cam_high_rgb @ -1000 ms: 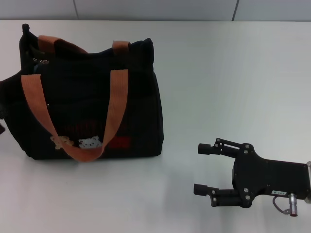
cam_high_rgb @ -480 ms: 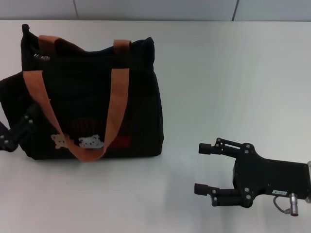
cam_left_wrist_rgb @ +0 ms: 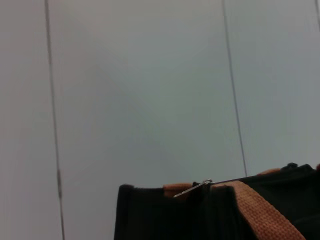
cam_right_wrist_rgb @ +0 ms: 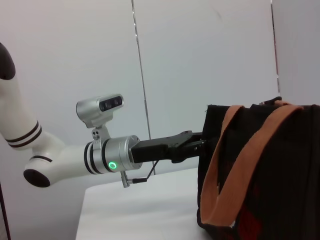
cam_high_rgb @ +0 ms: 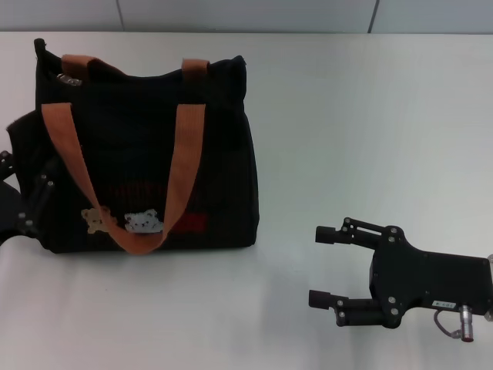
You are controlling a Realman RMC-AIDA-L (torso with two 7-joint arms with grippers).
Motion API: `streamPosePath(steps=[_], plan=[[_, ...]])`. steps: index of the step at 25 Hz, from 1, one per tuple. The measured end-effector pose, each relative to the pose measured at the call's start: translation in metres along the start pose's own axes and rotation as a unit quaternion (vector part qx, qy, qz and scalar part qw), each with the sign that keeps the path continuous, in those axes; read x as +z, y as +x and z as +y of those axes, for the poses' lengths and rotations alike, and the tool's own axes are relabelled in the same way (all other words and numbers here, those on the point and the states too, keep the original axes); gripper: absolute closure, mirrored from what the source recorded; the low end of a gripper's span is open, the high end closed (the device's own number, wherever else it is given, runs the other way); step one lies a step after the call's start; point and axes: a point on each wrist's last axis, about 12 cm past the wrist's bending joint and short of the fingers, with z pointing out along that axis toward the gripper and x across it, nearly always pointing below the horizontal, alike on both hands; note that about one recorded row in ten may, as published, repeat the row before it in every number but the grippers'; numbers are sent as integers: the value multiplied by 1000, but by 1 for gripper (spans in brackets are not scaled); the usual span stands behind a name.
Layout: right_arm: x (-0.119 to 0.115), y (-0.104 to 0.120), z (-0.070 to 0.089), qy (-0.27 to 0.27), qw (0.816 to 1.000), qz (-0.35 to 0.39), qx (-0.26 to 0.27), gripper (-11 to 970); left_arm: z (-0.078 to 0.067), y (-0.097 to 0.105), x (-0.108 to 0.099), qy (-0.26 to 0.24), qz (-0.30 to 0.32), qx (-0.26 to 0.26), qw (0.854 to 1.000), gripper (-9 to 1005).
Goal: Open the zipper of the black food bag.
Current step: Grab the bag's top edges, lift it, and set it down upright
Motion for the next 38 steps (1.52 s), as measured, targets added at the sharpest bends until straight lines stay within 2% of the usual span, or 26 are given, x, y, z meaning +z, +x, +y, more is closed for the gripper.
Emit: streamPosePath(steps=[3,4,5,6,9,10,11,14,15,16,19,20,21,24,25,26,29,30,32,34,38], plan=[[0,-1,0,7,1000,-10,-2,125,-3,0,1,2,-5,20,1000,551],[-1,-3,-1,19,1000,-22,-2,125,-6,0,2,3,-10,33,999,653],[-4,-8,-6,64,996,-63,-4,125,-10,-1,4,5,-23,59,998,755],[-4,-8,-6,64,996,-63,-4,125,-10,-1,4,5,-23,59,998,778],[-6,-18,-13,144,978,-151,-2,125,-15,-5,10,11,-50,99,994,845],[-5,-25,-19,196,958,-207,-16,125,-15,-7,13,14,-59,113,992,868],[-5,-25,-19,196,958,-207,-16,125,-16,-10,18,19,-76,133,988,869],[8,-32,-29,235,943,-232,-35,125,-19,-19,32,37,-119,186,975,874],[22,-36,-37,232,945,-226,-34,125,-21,-26,44,53,-149,220,963,875],[22,-36,-37,232,945,-226,-34,125,-21,-26,44,53,-149,220,963,875],[44,-37,-45,216,956,-198,-28,125,-21,-35,62,77,-184,241,950,876],[57,-36,-49,209,962,-175,-24,125,-21,-39,72,94,-199,256,941,876],[57,-36,-49,209,962,-175,-24,125,-21,-39,72,94,-199,256,941,876],[72,-34,-52,193,971,-140,-18,125,-22,-43,83,107,-215,282,929,876],[77,-30,-50,173,978,-115,-10,125,-23,-46,89,114,-224,289,924,877],[77,-30,-50,173,978,-115,-10,125,-23,-46,89,114,-224,289,924,877],[77,-18,-38,132,988,-74,-6,125,-24,-48,96,127,-234,296,917,877],[76,-14,-33,119,991,-63,-6,125,-28,-50,101,143,-242,307,909,878],[73,-6,-25,100,994,-43,-4,125,-29,-50,102,147,-245,312,906,878],[71,3,-17,85,996,-22,-2,125,-35,-50,106,165,-255,326,895,879],[61,13,-3,91,996,-24,4,125,-43,-50,110,184,-267,337,884,881]])
